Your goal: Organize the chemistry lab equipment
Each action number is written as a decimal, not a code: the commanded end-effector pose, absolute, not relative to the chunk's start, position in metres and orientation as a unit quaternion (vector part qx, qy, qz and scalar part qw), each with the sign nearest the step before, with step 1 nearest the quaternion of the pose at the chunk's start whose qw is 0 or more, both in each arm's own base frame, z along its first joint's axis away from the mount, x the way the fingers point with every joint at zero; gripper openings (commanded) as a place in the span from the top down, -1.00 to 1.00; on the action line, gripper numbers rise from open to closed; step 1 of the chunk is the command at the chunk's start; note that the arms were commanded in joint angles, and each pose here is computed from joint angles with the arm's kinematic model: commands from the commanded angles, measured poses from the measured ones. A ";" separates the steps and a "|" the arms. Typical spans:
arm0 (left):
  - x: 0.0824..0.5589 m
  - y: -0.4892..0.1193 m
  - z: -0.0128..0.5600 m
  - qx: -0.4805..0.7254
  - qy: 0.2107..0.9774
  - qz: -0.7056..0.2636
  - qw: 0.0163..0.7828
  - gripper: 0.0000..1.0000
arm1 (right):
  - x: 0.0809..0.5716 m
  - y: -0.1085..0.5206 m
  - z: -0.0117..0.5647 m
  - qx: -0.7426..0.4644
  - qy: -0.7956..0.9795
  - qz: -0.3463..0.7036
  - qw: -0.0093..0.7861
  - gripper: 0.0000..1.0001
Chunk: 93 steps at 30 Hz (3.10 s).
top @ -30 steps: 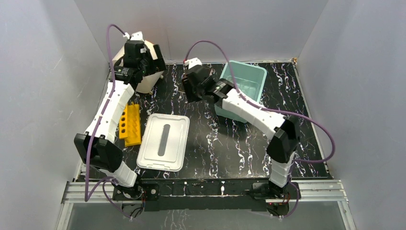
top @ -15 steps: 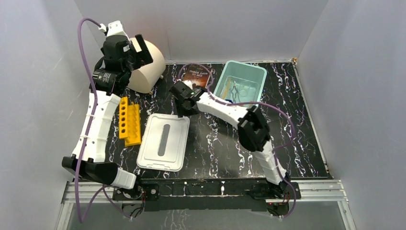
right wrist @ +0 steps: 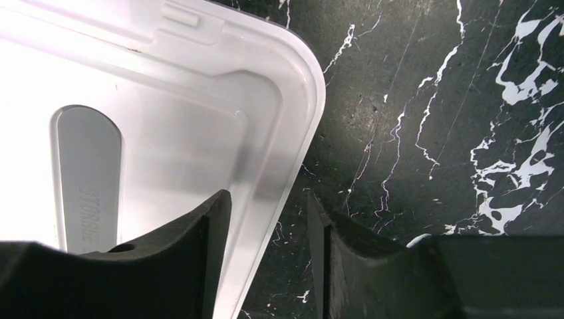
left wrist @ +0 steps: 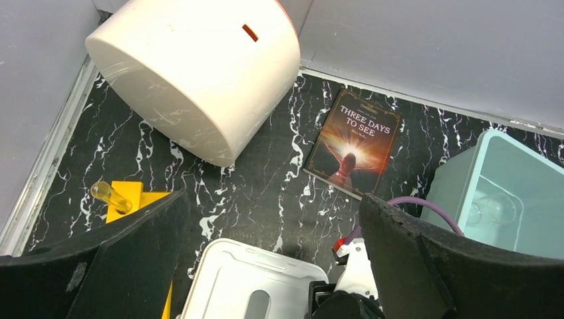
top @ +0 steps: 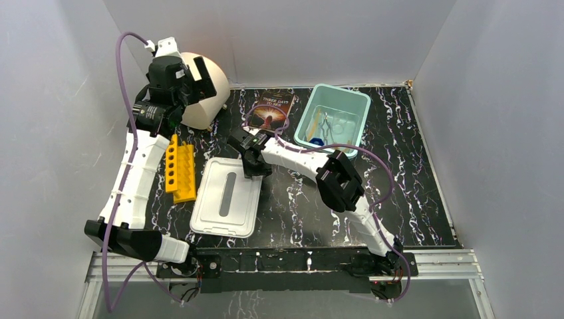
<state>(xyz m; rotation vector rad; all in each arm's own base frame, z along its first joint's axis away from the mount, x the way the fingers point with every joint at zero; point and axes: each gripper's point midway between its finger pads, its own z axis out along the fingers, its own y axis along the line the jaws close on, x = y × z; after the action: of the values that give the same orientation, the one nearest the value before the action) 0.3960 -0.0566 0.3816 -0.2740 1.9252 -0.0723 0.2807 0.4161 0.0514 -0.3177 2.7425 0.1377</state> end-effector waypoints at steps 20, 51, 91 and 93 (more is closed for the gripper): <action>0.377 -0.067 0.392 -0.104 0.811 -0.053 0.574 -0.97 | 0.273 0.412 0.024 -0.065 0.985 0.037 0.153 0.17; 0.345 -0.084 0.221 -0.133 0.905 -0.070 0.399 -0.83 | 0.344 0.342 0.053 -0.114 0.963 0.042 0.240 0.63; 0.260 -0.120 0.064 -0.183 0.946 -0.164 0.213 -0.59 | 0.363 0.359 0.088 -0.142 0.947 0.132 0.255 0.80; 0.260 -0.119 0.065 -0.184 0.945 -0.164 0.215 -0.59 | 0.362 0.364 0.089 -0.156 0.941 0.164 0.250 0.80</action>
<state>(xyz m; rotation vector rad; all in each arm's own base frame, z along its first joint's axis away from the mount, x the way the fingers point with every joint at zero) 0.2571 -0.1155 0.0539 -0.4977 2.6708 -0.4112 0.3512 0.3444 0.0430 -0.3807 2.6794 0.2058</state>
